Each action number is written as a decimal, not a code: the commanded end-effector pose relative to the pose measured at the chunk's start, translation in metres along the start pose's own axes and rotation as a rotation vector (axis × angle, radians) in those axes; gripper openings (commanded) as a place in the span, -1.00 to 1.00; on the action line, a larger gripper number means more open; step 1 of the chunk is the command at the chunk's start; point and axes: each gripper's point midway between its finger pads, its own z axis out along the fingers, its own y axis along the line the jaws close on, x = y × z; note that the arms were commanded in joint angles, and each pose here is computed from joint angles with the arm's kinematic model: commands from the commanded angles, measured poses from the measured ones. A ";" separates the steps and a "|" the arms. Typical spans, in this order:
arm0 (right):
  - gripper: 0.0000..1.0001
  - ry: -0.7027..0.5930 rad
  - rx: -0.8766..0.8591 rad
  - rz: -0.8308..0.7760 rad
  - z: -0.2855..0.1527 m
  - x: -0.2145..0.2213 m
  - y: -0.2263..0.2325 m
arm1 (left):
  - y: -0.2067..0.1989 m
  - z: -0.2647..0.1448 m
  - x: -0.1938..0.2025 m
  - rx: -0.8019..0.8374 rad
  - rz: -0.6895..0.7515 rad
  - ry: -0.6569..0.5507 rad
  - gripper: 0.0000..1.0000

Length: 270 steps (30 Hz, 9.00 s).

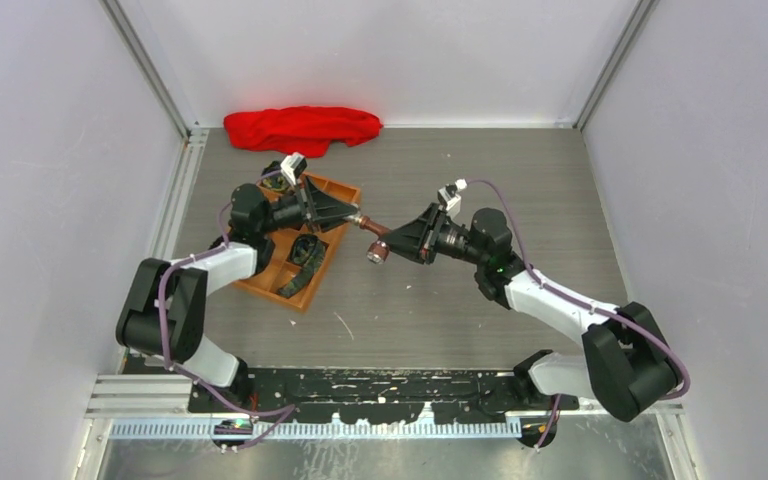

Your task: Install the water faucets

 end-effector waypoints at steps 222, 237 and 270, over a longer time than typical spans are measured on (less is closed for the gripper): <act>1.00 0.048 -0.146 -0.352 -0.008 0.025 0.028 | -0.015 -0.004 -0.006 -0.175 -0.032 -0.052 -1.00; 1.00 -0.196 -0.068 -0.453 -0.014 0.006 0.001 | -0.015 -0.002 -0.013 -0.147 -0.069 -0.103 -1.00; 1.00 -0.188 -0.007 -0.895 -0.001 -0.007 0.079 | -0.003 -0.009 -0.003 -0.250 -0.030 -0.051 -1.00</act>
